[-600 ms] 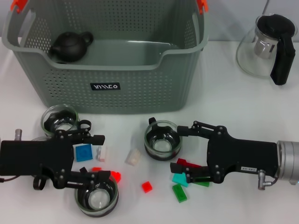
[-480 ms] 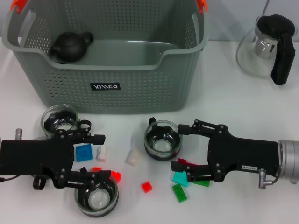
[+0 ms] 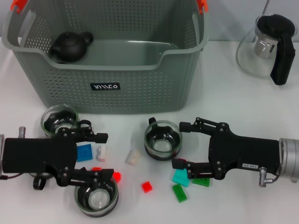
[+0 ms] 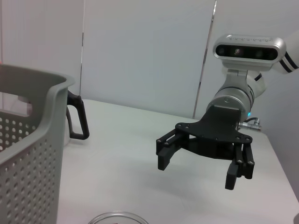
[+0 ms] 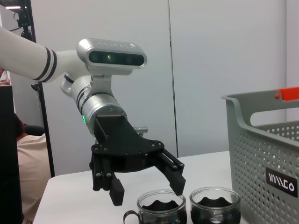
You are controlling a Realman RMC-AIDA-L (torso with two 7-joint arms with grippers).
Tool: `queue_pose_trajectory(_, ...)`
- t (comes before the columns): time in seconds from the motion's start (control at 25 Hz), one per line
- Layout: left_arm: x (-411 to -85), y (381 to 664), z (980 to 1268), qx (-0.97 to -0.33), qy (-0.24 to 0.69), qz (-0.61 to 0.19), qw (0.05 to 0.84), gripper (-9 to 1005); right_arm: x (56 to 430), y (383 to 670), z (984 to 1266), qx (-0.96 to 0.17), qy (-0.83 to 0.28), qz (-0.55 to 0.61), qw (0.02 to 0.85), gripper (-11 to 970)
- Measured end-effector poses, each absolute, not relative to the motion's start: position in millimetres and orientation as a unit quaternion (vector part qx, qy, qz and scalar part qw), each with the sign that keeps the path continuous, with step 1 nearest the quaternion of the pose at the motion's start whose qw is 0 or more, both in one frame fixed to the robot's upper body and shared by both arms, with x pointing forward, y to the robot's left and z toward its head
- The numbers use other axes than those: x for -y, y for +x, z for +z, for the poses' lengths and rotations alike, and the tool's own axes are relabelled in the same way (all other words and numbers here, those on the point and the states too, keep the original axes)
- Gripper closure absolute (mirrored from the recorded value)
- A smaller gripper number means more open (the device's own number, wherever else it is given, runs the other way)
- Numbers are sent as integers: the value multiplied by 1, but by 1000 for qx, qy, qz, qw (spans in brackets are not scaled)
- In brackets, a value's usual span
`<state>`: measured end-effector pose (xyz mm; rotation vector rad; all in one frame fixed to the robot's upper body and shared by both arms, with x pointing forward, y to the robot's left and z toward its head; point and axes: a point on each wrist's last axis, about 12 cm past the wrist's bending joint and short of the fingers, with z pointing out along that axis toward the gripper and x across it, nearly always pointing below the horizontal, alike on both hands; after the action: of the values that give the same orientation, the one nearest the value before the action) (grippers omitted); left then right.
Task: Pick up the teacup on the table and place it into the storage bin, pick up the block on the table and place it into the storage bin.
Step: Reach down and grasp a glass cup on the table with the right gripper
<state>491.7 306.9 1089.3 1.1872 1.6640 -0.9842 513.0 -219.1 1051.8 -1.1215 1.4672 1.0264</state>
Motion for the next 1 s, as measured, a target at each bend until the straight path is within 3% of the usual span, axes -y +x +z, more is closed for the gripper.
queue_pose_trajectory(0.32,-310,493,1090,-669,470,-387,427,137,224,517,1060,-618,-461,441,459,39)
queue_pose_trajectory(0.6,-319,497,1090,-690,450,-367,432,137,241,540,1108,-680,-482,424,354,41)
queue_pose_trajectory(1.0,-340,489,1088,-717,408,-356,438,138,189,577,1162,-721,-591,297,207,44)
